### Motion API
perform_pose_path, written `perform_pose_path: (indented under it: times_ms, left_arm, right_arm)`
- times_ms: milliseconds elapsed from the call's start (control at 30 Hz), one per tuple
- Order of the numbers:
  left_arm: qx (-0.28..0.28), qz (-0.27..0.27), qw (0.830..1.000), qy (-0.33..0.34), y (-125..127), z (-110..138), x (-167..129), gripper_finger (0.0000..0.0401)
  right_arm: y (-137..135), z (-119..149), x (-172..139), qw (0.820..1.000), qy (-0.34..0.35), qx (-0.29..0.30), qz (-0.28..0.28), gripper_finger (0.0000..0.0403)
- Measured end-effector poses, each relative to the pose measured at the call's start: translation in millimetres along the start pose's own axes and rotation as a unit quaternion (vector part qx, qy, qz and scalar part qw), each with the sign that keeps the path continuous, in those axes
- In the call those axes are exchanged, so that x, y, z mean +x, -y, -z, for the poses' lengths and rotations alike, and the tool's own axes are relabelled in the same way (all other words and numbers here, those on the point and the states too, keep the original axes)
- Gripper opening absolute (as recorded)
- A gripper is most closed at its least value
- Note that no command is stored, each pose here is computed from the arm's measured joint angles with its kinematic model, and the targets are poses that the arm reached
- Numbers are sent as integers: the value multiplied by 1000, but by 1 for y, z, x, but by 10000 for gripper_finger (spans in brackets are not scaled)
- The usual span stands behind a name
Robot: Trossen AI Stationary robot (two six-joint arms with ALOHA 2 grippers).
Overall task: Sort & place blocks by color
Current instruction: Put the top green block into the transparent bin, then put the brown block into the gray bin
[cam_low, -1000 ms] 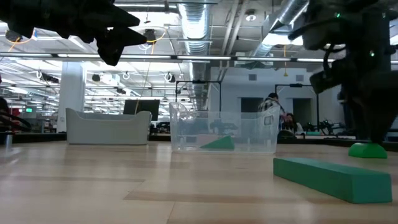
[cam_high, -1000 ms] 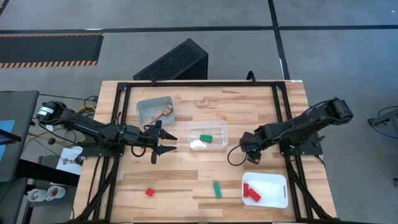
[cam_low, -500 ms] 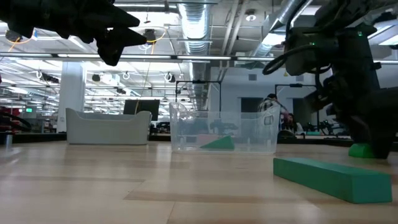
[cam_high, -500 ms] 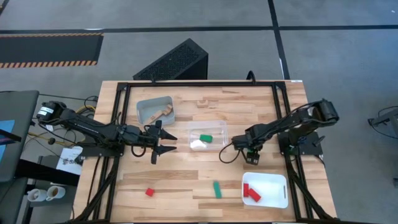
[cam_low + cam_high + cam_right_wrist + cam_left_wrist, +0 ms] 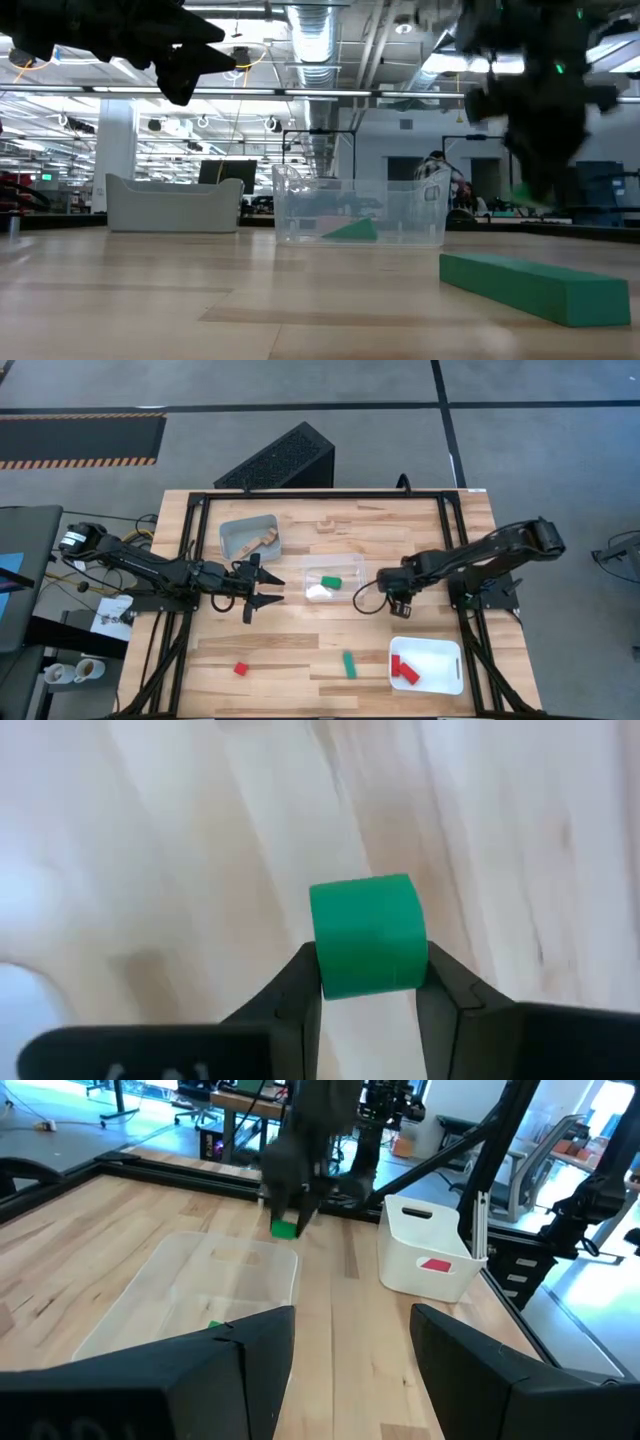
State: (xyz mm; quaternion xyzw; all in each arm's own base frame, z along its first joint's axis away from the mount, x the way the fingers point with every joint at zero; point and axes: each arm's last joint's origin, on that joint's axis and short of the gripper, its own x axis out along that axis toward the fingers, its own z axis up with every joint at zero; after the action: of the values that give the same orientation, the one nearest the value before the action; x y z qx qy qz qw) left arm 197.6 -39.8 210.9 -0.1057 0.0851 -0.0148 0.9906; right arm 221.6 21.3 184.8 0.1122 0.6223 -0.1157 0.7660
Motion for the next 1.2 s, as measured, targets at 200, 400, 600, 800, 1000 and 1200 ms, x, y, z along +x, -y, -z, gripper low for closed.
perform_pose_path:
  times_ms: [200,400,600,800,1000,1200]
  left_arm:
    - [0,-5,1000,1,0,0,0,187]
    - [-10,-11,1000,3,-1,0,0,187]
    - [-13,-14,1000,-6,-1,2,0,187]
    - [-6,-21,999,-32,-2,7,0,187]
    - [24,-66,996,-49,-7,5,0,187]
    - [38,-116,989,-78,-24,-13,4,187]
  right_arm:
    - [-3,-32,-49,979,204,-2,13,111]
    - [6,-75,-38,969,247,-18,6,111]
    - [16,-108,-9,981,192,-28,0,125]
    - [18,-124,-3,982,181,-43,-4,230]
    - [30,-130,-19,974,223,-44,3,257]
    - [69,-141,-34,964,263,-13,28,247]
